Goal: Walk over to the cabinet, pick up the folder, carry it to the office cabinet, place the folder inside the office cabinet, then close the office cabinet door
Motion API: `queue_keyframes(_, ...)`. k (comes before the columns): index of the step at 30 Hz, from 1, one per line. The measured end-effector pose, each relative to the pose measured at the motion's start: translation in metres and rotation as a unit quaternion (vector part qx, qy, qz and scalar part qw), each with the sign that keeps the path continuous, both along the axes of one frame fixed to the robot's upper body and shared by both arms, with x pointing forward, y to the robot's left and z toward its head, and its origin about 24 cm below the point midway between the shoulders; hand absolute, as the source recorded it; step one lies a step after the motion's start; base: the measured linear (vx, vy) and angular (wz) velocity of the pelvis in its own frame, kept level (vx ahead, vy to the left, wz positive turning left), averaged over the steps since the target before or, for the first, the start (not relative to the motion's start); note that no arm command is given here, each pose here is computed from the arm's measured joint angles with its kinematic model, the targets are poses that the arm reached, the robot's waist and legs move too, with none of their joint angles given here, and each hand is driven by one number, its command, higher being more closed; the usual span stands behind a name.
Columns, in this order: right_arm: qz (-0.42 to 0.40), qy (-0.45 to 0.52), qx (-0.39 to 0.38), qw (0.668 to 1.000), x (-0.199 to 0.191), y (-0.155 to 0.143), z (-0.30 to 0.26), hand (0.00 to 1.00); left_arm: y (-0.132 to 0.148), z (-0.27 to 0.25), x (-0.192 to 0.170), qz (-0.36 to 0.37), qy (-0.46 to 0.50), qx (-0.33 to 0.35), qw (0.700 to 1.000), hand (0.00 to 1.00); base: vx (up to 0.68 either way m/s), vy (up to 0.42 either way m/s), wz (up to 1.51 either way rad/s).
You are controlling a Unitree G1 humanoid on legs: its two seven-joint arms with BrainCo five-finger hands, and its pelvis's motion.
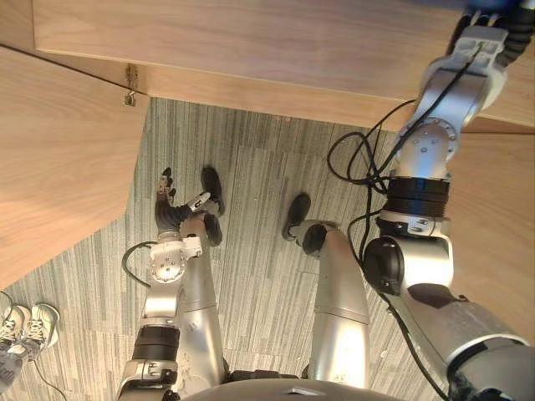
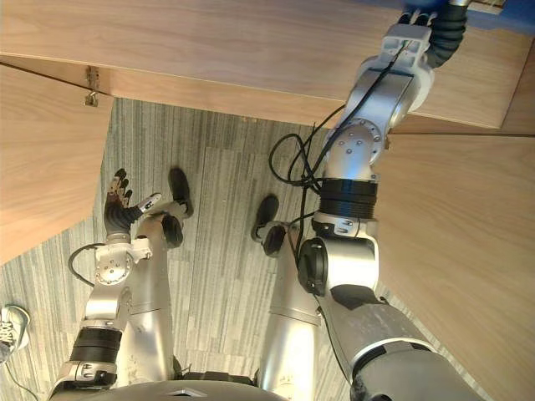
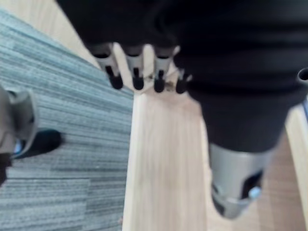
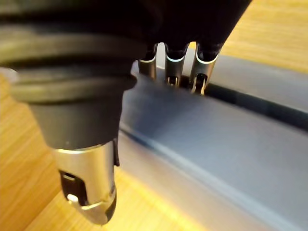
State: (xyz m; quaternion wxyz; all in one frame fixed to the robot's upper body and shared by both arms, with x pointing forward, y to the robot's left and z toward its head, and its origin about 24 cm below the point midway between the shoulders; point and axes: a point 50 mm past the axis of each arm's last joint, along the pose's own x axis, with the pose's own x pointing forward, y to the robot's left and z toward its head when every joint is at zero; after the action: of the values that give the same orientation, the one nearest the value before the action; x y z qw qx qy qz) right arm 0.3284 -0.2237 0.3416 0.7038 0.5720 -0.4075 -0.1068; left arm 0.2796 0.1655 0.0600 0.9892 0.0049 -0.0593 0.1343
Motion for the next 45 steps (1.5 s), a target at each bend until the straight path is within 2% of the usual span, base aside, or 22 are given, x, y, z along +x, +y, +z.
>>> queue_keyframes(14,-0.023,-0.012,-0.042,0.999,-0.003,-0.008,0.01,0.0,0.0,0.002,-0.001,-0.004,-0.005,0.006,1.0,0.0,0.0,-0.001,0.02)
queue_keyframes(20,-0.054,0.008,-0.178,0.982,-0.002,-0.004,0.01,0.0,-0.001,0.005,-0.002,-0.015,-0.01,0.011,1.0,0.0,-0.02,-0.003,-0.06)
queue_keyframes(25,-0.113,0.054,-0.362,0.924,-0.002,-0.009,-0.002,0.0,0.006,0.005,-0.001,-0.027,-0.007,0.038,0.999,0.0,-0.01,0.022,-0.09)
queue_keyframes(28,-0.121,0.075,-0.419,0.897,-0.001,-0.011,-0.012,0.0,0.009,0.004,-0.001,-0.028,-0.002,0.052,0.998,0.0,0.0,0.004,-0.02)
queue_keyframes(31,-0.118,0.091,-0.459,0.876,0.001,-0.013,-0.023,0.0,0.015,0.005,0.003,-0.031,0.001,0.066,0.997,0.0,0.0,0.0,-0.01)
queue_keyframes(40,-0.057,0.088,-0.548,0.83,0.006,0.006,-0.049,0.0,0.018,0.016,0.013,-0.044,-0.012,0.089,0.995,0.0,0.0,0.0,0.0)
queue_keyframes(42,-0.043,0.079,-0.582,0.808,0.004,0.01,-0.054,0.0,0.022,0.017,0.013,-0.046,-0.011,0.099,0.994,0.0,0.0,0.0,0.0)
queue_keyframes(45,-0.02,0.095,-0.65,0.753,0.006,0.017,-0.068,0.0,0.026,0.019,0.013,-0.055,-0.011,0.114,0.992,0.0,0.0,0.0,0.0)
